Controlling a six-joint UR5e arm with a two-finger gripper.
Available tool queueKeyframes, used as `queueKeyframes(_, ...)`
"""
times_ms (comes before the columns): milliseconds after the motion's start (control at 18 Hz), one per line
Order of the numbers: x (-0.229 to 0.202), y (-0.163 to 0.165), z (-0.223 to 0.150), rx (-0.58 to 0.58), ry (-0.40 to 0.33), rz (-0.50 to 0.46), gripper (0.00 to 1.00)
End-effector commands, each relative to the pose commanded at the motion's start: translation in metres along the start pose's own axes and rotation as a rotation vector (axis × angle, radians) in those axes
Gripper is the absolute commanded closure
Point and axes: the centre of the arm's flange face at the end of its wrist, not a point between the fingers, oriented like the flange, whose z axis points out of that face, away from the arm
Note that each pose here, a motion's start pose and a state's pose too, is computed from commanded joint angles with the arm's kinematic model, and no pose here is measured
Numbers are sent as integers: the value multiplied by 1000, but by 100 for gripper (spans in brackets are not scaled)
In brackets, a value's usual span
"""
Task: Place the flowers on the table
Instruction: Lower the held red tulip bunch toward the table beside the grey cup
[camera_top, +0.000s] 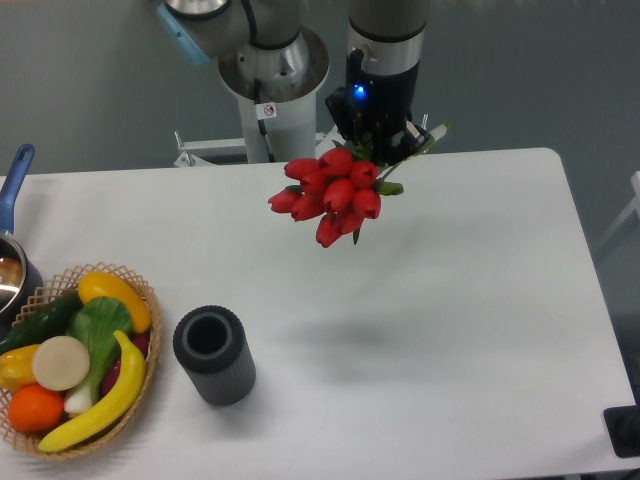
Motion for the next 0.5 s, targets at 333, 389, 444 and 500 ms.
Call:
queueKeyframes(333,3,-16,43,-21,82,-24,85)
queueKeyframes(389,6,-16,56,-30,104,-31,86)
queueKeyframes(444,7,-16,67,-35,115,-38,86)
queueKeyframes(500,8,-17,84,-33,109,-36,86)
